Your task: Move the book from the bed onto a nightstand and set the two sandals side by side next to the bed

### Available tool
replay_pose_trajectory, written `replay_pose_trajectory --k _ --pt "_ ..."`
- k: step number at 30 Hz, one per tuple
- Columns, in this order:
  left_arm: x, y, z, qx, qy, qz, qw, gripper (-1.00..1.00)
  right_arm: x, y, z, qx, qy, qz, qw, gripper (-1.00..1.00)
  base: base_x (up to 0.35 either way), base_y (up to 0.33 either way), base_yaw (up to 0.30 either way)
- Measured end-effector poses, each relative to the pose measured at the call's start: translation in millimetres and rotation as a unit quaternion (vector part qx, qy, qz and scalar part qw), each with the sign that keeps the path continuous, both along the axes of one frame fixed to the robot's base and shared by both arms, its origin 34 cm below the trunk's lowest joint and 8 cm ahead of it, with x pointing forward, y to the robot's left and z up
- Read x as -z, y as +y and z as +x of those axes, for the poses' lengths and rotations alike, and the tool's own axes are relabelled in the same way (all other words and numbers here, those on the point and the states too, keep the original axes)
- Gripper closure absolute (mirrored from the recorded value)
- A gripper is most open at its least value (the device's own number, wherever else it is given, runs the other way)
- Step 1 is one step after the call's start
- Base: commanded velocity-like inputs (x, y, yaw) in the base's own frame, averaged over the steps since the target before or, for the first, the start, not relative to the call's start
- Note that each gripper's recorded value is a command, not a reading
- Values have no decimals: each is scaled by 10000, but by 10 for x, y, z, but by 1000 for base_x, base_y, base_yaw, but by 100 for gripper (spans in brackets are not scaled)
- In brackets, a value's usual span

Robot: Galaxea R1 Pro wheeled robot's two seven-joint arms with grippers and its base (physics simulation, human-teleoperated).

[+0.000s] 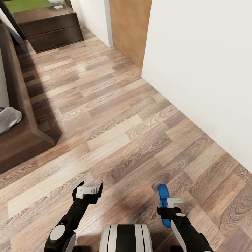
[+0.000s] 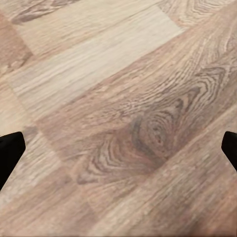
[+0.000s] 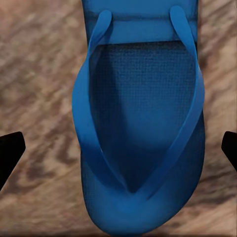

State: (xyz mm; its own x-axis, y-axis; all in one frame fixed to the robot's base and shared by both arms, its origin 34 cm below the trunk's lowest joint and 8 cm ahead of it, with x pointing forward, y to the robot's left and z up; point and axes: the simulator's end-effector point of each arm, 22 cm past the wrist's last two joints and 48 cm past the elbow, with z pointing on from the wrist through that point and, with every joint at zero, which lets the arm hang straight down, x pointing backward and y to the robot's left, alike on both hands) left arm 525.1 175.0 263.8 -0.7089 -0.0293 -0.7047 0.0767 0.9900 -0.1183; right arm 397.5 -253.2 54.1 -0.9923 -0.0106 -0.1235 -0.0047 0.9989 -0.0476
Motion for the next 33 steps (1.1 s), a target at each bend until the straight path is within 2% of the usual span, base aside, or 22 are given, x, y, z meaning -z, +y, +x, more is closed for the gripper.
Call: replay_pose_trajectory --k 22,33 --pt "154 -2 -80 0 167 -5 9999 -100 107 -3 -138 -1 156 -2 9999 -100 1 0 0" --pt "154 -2 -80 1 164 -4 9999 -100 107 -4 -138 0 156 -3 9999 -100 102 0 0"
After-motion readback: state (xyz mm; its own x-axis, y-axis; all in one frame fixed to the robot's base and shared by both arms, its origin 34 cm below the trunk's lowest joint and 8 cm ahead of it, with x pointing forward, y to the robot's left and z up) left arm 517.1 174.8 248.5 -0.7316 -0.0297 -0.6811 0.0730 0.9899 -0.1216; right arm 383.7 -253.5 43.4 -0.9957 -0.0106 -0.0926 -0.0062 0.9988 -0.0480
